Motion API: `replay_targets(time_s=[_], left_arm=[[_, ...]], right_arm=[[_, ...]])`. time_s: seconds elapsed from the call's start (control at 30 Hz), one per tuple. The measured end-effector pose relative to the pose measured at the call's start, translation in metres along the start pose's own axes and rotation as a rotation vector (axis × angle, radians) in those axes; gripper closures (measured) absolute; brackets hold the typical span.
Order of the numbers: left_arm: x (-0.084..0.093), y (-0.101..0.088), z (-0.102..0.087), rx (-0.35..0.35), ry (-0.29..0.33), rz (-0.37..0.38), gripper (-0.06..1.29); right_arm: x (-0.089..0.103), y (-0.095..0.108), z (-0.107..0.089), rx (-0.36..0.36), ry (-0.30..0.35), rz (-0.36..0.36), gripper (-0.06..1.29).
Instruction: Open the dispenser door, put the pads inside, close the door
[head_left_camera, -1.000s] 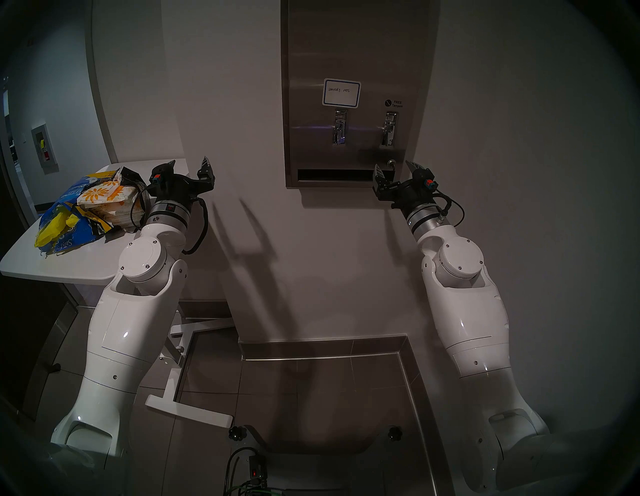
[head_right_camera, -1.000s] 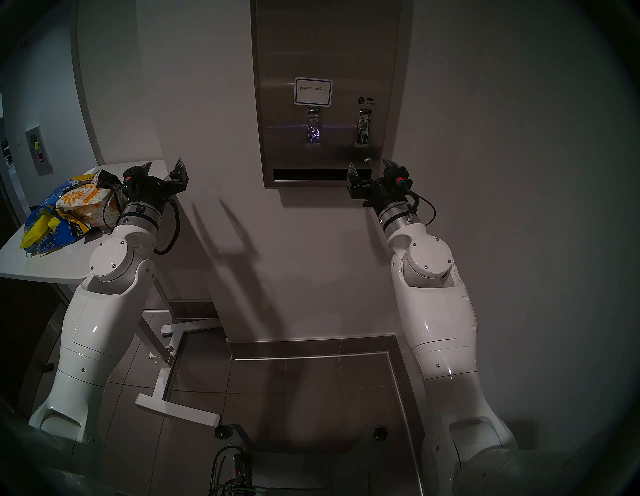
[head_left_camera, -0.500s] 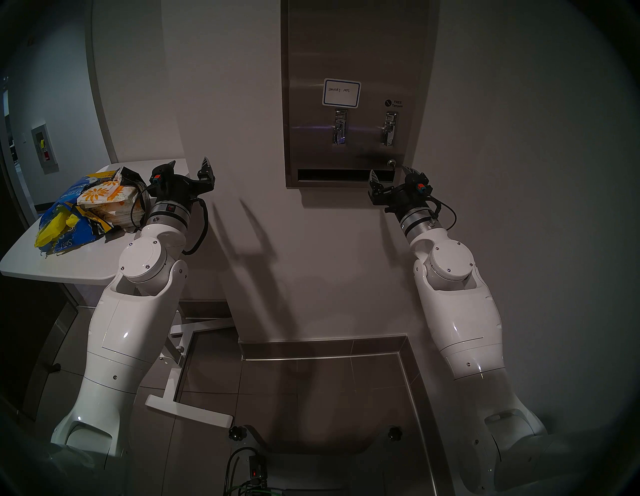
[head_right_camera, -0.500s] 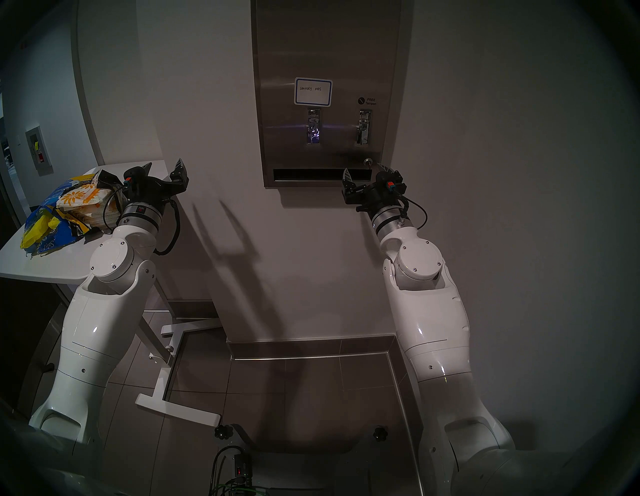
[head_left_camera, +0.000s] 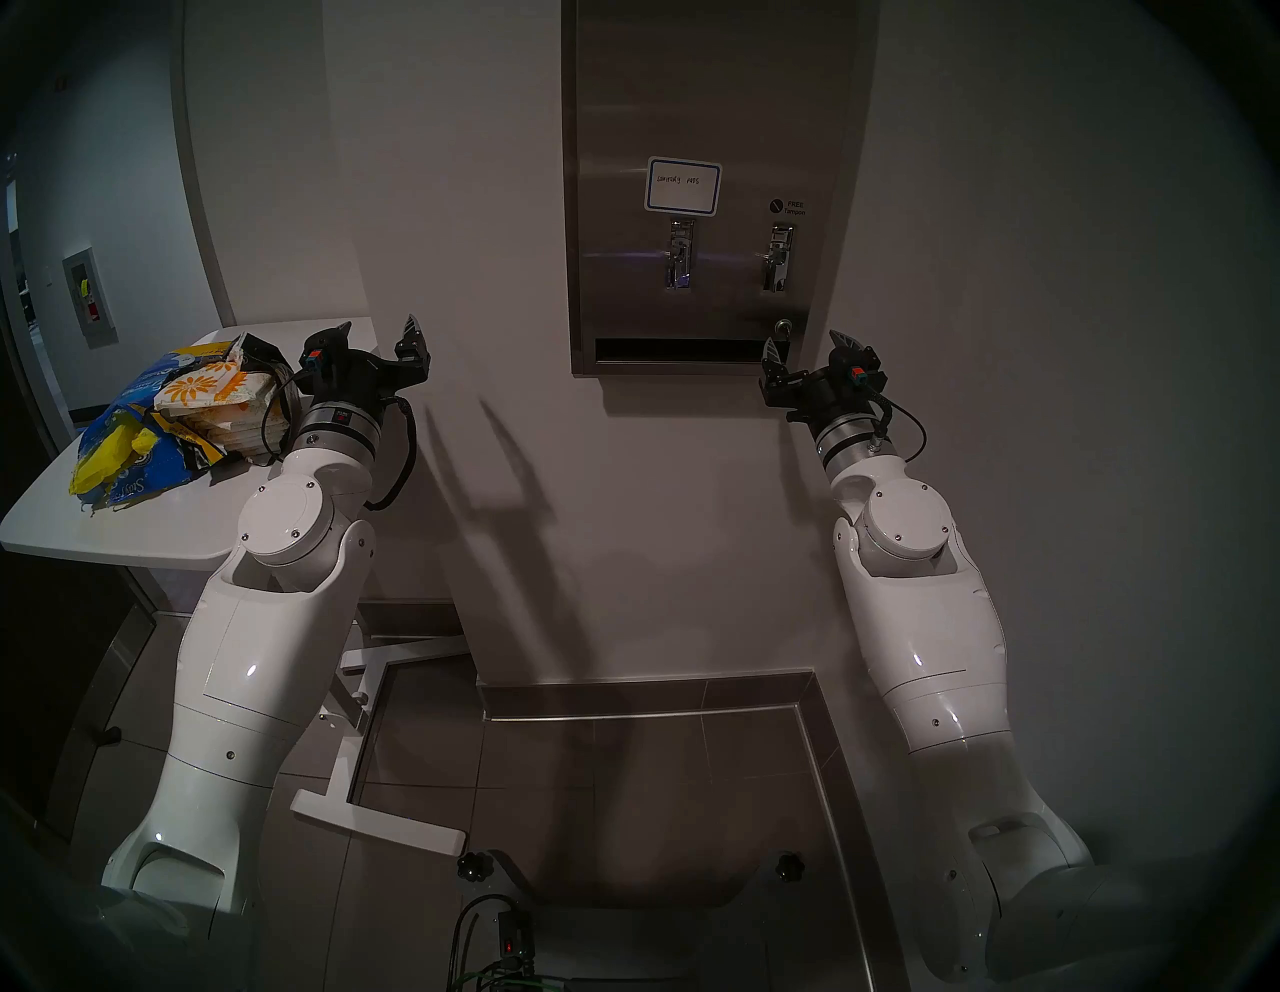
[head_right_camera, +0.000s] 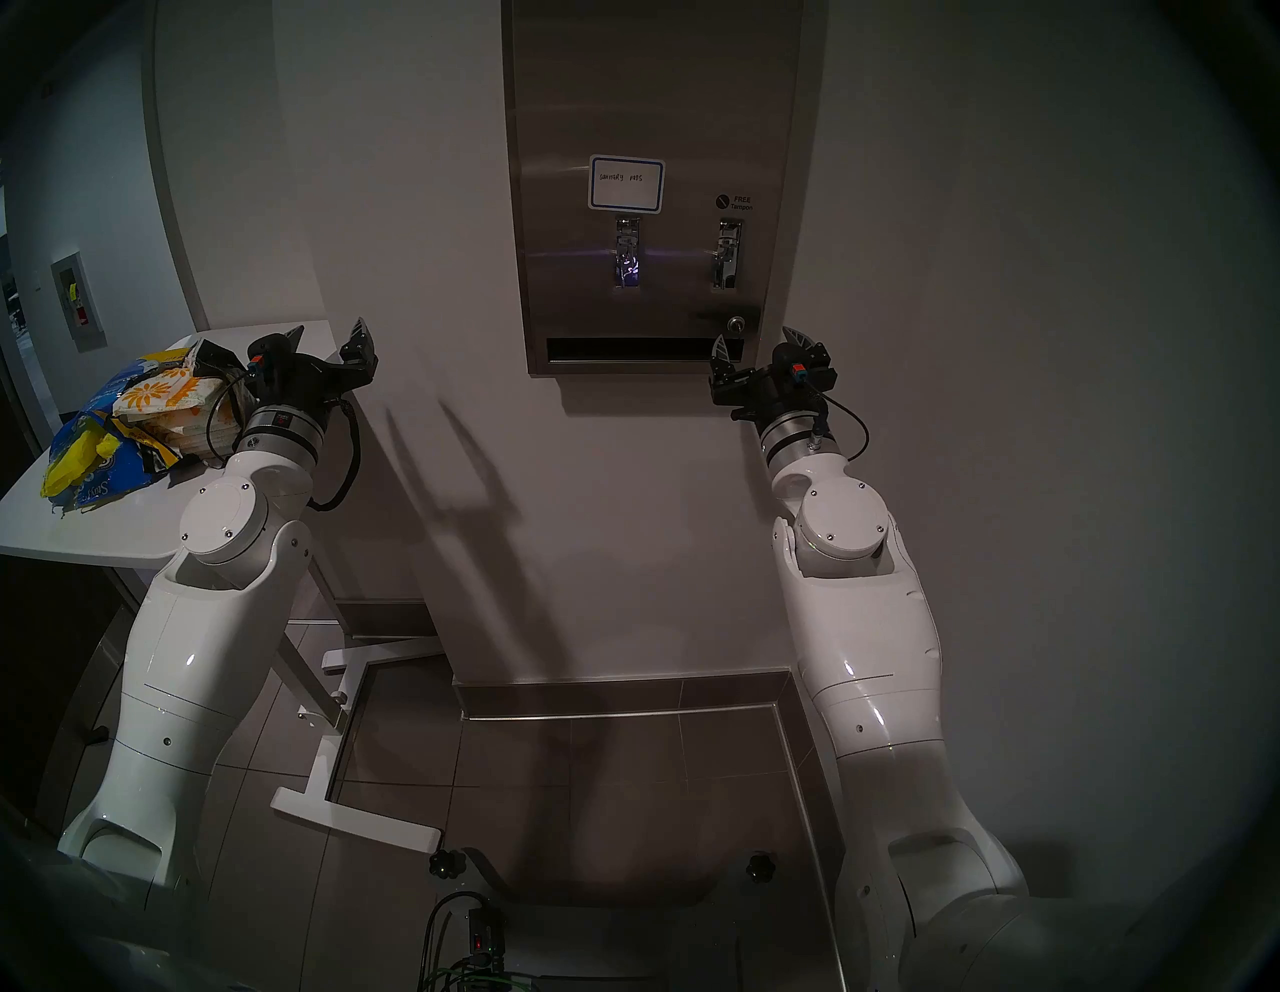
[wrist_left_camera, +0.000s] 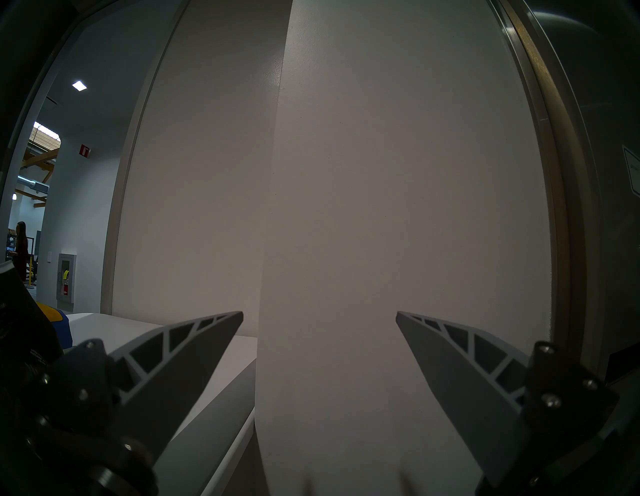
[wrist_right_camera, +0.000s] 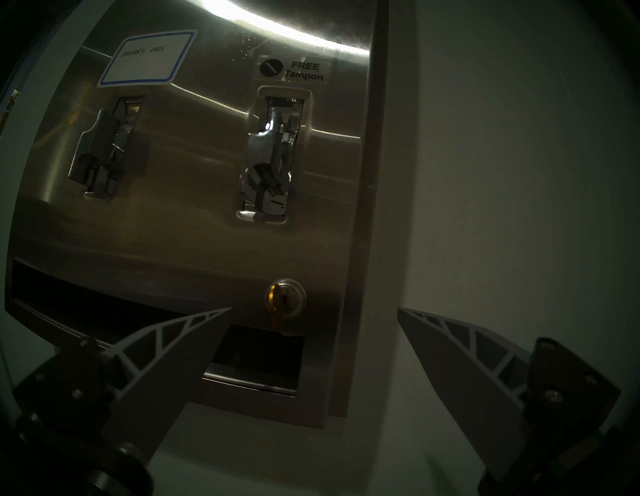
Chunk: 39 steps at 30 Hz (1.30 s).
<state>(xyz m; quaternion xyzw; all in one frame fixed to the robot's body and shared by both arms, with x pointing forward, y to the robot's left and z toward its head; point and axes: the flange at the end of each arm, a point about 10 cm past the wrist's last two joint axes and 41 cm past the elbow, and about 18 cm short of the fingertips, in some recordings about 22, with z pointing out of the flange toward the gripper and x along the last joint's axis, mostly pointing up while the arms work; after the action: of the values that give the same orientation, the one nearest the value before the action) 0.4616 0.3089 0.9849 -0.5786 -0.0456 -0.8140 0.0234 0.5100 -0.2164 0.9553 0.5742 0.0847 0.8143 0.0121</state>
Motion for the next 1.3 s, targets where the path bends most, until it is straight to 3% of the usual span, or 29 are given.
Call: replay_targets(time_s=[0.43,1.3], left_arm=[[0.000,0.000,0.000,0.000,-0.001,0.000,0.02],[0.000,0.000,0.000,0.000,-0.002,0.000,0.02]], right_arm=[[-0.001,-0.013,0.009,0.048,0.002,-0.005,-0.01],[0.008,0.005,0.016,0.034,0.013,-0.044,-0.01]])
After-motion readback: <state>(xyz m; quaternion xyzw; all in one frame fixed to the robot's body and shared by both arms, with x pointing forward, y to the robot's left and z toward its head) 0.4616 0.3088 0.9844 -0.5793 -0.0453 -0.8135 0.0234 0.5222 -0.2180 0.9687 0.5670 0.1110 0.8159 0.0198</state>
